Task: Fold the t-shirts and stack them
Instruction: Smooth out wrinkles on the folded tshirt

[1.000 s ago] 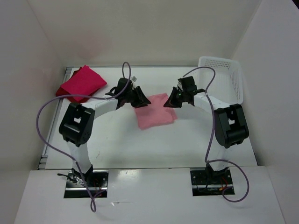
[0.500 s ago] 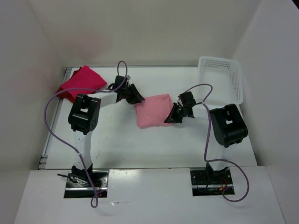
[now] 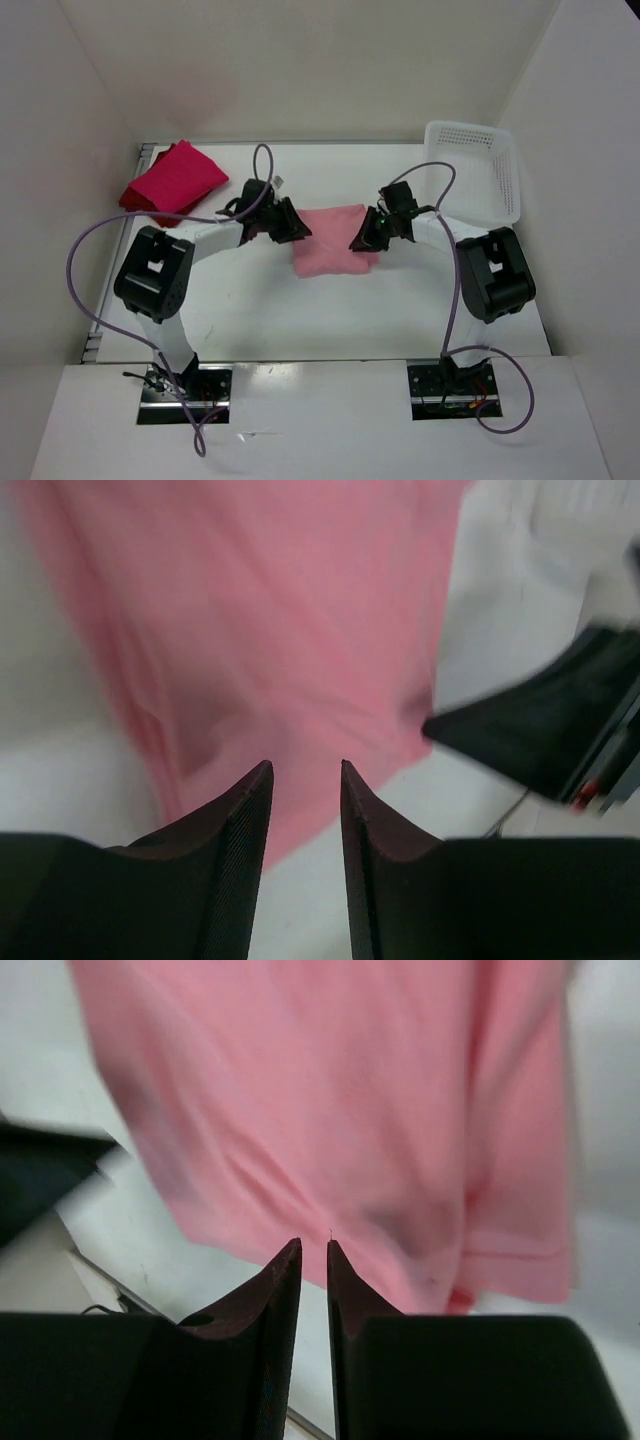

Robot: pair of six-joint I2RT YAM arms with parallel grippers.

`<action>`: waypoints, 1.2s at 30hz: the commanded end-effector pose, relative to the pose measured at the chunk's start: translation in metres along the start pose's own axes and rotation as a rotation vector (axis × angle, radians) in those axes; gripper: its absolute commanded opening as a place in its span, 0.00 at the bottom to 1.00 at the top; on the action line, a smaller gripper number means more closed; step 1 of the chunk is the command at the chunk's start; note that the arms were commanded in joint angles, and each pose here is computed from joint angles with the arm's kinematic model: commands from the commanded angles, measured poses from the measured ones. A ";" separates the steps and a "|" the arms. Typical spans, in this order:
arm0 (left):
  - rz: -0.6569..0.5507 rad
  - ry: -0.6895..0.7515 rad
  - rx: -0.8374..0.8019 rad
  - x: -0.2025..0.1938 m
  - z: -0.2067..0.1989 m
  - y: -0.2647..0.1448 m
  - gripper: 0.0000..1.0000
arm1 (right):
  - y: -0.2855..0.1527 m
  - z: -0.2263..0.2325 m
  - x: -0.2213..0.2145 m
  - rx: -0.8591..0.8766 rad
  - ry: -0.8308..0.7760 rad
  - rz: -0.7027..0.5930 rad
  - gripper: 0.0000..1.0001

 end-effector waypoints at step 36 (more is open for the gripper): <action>-0.010 -0.015 0.004 -0.031 0.040 0.073 0.56 | -0.118 0.049 0.034 0.200 -0.112 -0.300 0.56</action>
Point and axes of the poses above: each gripper's point midway between its finger pads, its own y axis out along the fingers, its own z axis along the line the jaws close on, x = y × z, the point moved 9 cm from there along -y, back along the fingers, and after that the axes turned 2 degrees about y, right-handed, at the moved point
